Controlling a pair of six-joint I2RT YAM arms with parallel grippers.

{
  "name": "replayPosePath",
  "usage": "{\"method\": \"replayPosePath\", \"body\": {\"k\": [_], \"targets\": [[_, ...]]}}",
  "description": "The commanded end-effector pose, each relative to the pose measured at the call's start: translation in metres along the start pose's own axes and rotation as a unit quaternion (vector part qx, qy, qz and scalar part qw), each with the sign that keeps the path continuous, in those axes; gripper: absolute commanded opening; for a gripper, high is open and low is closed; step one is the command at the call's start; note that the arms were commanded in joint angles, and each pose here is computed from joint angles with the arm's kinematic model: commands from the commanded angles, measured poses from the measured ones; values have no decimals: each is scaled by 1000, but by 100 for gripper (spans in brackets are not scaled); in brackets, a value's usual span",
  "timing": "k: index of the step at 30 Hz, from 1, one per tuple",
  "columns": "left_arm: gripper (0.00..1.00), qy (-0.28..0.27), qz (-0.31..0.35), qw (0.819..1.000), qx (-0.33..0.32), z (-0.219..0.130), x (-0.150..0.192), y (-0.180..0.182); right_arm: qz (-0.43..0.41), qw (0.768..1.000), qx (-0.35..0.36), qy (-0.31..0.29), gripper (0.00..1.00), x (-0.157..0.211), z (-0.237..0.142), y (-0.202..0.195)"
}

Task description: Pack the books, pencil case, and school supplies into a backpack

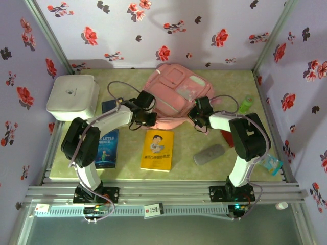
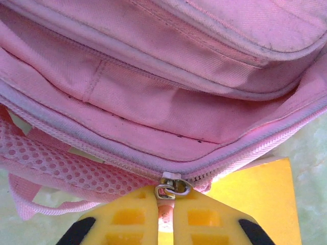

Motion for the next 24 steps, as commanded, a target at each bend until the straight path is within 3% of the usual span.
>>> {"method": "replayPosePath", "body": {"k": [1,9,13,24], "targets": [[3,-1,7,999,-48,-14,4,15,-5,998,40,-38,20,-13,5,-12],[3,14,-11,996,-93,-10,0,60,-19,996,75,-51,20,-22,8,-22],[1,25,-3,995,-92,1,-2,65,-28,995,82,-55,21,-28,14,-23],[0,15,-1,1000,28,8,1,3,-59,996,4,-63,29,-70,20,8]]}}
Point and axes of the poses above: each hand's point on the last joint's axis, 136 mm out from that joint toward the fingers, its own z axis out along the fingers, its own y axis along the line the jaws close on, x = y × z, the point moved 7 cm from there along -z, back along the fingers, and after that the axes turned 2 degrees about z, right-handed, at the moved point
